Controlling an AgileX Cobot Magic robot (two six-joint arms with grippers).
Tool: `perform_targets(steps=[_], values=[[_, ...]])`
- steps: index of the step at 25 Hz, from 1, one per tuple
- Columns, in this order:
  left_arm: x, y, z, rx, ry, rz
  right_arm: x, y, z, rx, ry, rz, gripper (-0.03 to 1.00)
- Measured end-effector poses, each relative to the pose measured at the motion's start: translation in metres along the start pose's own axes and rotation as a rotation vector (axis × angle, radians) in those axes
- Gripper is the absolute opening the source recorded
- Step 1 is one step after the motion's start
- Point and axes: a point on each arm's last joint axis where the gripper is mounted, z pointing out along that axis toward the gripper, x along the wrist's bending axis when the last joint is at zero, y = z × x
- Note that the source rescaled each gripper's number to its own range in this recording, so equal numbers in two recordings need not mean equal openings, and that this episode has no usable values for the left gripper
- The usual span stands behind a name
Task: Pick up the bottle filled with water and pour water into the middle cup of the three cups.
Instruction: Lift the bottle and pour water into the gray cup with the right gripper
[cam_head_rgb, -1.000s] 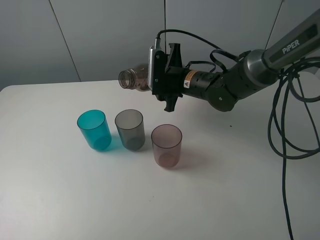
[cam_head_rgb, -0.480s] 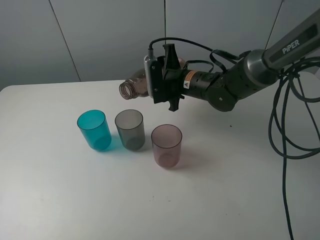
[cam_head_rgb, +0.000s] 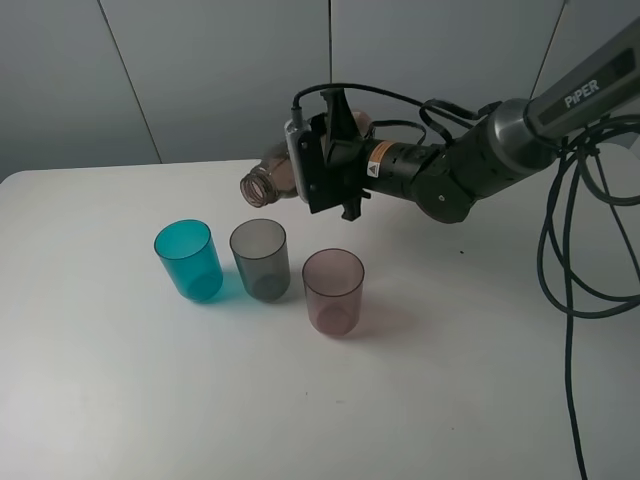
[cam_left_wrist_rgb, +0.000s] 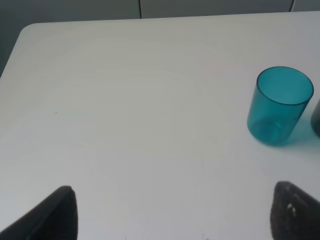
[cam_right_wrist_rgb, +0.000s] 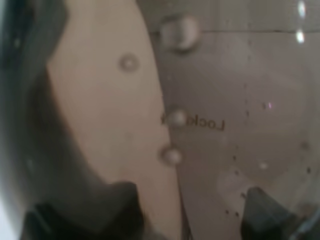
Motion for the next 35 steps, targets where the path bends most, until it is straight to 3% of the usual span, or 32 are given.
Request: perform_targets(steps=[35], values=[[0.0, 0.0, 0.0, 0.0, 0.0, 0.0, -0.001, 0.0001, 0.0, 0.001, -0.012, -0.22, 0.03]])
